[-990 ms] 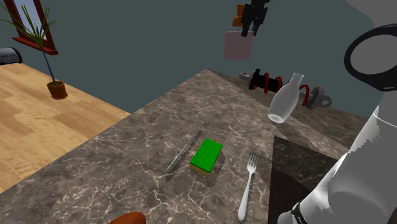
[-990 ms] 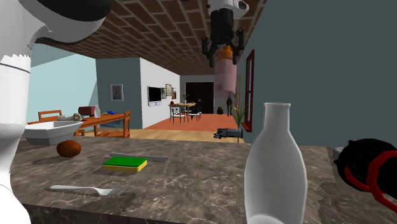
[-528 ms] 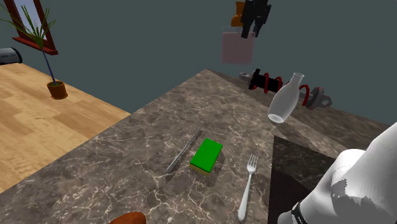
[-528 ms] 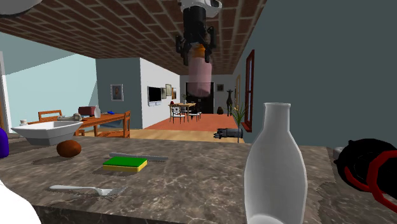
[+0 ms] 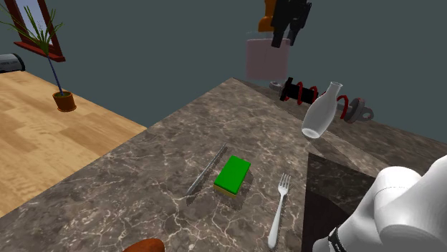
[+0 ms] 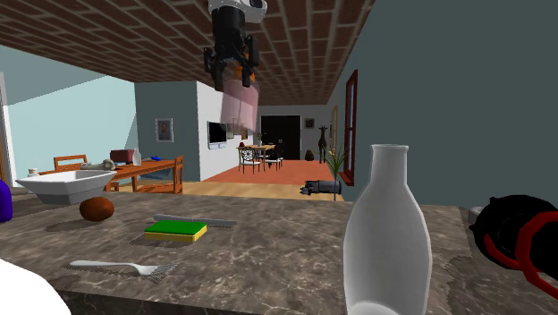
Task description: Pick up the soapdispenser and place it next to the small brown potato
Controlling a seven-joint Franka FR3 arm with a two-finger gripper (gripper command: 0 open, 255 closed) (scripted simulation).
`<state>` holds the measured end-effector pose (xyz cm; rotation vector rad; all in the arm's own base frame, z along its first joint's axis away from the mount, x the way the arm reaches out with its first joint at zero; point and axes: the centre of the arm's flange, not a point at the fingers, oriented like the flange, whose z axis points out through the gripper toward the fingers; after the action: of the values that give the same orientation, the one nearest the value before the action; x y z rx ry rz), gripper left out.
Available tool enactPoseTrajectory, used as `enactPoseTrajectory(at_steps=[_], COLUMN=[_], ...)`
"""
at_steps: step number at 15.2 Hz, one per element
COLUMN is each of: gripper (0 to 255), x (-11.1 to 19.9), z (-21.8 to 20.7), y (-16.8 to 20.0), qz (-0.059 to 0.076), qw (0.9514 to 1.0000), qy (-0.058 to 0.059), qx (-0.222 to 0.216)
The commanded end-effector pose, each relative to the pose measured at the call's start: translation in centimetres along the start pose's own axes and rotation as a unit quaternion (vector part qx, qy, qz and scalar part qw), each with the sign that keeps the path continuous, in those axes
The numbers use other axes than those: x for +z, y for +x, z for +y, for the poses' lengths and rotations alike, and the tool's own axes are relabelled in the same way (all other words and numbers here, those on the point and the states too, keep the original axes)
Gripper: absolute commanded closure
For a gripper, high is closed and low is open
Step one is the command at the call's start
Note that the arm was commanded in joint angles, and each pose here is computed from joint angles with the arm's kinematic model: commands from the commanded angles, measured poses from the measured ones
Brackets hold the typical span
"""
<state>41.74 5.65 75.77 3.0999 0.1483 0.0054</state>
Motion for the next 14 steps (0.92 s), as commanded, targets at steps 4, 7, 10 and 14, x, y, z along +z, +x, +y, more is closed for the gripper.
enactPoseTrajectory(at_steps=[4, 7, 10, 14], gripper=[255, 255, 255, 255], x=[0.2, 0.1, -0.1, -0.3], z=[-5.8, -9.2, -12.7, -17.3], y=[-3.5, -5.5, -7.4, -10.1], qz=[0.000, 0.000, 0.000, 0.000], qw=[1.0000, 1.0000, 1.0000, 1.0000], qy=[-0.001, -0.001, -0.001, -0.001], qx=[0.001, 0.001, 0.001, 0.001])
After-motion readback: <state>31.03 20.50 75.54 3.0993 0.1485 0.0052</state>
